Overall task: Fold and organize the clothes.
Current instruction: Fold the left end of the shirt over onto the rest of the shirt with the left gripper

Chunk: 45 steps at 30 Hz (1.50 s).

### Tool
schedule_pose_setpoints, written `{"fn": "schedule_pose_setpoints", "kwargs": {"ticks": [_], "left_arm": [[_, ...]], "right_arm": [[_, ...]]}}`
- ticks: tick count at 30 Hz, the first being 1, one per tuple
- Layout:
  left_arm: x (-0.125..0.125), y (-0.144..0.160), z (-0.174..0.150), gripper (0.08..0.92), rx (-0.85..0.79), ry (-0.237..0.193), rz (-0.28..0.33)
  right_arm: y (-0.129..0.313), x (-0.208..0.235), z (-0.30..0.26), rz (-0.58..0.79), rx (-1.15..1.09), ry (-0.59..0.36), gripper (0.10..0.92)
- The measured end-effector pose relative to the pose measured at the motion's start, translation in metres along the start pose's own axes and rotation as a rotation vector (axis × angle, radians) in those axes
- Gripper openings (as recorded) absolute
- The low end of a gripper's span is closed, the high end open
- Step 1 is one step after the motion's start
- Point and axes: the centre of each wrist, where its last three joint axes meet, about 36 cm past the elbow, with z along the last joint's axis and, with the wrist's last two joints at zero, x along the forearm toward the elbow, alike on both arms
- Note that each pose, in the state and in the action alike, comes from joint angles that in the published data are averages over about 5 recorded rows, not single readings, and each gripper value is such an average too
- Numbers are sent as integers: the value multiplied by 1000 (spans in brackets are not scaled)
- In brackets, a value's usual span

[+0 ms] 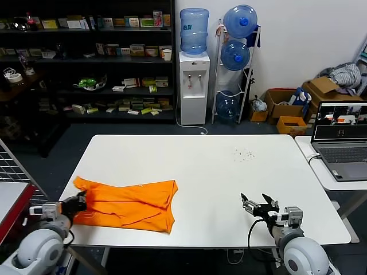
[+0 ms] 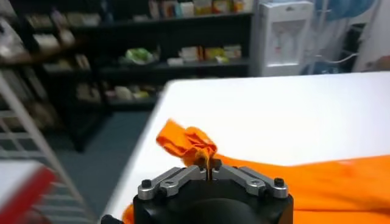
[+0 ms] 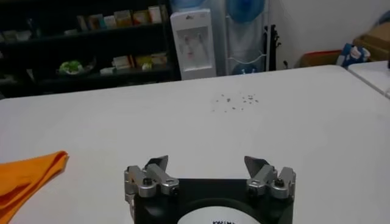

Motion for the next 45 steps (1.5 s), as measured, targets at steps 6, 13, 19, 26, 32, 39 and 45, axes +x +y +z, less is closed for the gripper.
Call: {"fn": "schedule_pose_setpoints", "kwargs": {"ticks": [6,13,19,26,32,39,45], "left_arm": [[0,-61,0,106,125,62,107],[-2,-120,-13,106,208,87,220],[-1,-154,-20,106,231,101,284],[5,-175,-20,106,233,118,322],[6,-185,-18,128,226,130,344],[9,-192,-25,309,248,124,370],[14,-188,-31,483,259,120,373]], "right_arm": [[-1,5,6,25,-11,7,823],[-2,5,13,44,-24,21,823],[-3,3,16,49,-26,29,823],[-4,1,18,51,-28,37,823],[-3,1,19,51,-30,39,823],[-4,2,21,53,-30,42,823],[-5,2,19,51,-27,39,823]]}}
